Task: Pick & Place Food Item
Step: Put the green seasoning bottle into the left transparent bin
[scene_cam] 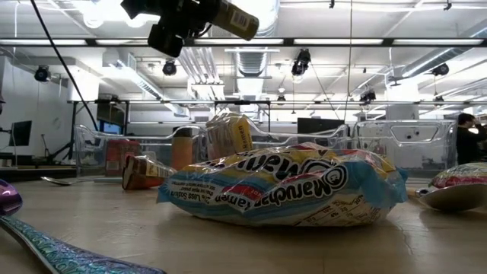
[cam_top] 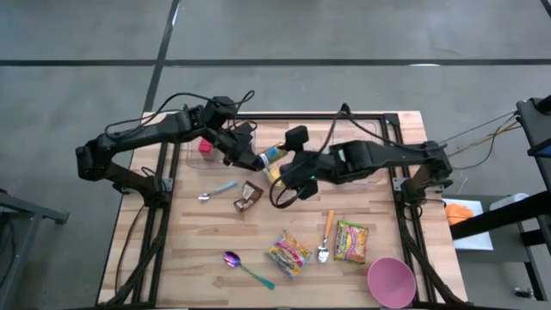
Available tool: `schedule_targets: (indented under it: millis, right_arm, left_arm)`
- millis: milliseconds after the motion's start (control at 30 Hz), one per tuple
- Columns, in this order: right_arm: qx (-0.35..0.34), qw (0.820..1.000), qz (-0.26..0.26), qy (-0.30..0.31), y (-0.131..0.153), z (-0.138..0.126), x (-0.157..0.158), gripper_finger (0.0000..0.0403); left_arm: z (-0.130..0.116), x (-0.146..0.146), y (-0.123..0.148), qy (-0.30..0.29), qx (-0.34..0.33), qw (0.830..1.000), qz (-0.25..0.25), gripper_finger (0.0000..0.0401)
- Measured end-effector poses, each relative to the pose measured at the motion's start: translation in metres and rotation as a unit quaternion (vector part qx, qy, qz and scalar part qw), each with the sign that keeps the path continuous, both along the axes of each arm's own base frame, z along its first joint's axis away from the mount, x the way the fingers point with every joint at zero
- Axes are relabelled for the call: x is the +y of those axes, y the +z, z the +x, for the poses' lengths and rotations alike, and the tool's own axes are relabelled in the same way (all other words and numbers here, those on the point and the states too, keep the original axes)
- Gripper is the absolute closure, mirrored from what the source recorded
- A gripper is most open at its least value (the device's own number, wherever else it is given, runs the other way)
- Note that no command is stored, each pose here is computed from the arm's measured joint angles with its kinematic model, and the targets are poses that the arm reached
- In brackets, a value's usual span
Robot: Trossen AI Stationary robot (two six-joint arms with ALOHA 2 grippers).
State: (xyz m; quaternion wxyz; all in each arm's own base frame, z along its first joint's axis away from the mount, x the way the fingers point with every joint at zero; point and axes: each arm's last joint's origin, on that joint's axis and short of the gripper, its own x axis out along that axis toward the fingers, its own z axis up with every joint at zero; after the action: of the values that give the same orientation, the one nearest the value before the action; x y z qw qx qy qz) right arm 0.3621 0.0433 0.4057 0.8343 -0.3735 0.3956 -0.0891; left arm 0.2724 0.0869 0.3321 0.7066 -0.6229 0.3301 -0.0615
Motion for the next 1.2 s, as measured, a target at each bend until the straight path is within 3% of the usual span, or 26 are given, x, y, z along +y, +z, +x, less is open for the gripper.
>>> schedule_targets:
  millis: [367,1200]
  right_arm:
    - [0.008,1.000,-0.002,0.000,-0.010,0.015,0.001,0.0076]
    - [0.016,0.997,-0.070,-0.028,-0.032,0.026,-0.012,0.0085]
  left_arm:
    - [0.001,-0.001,0.002,-0.019,-0.017,1.000,-0.006,0.0197]
    - [0.002,-0.004,0.005,-0.051,-0.034,0.998,-0.024,0.0197]
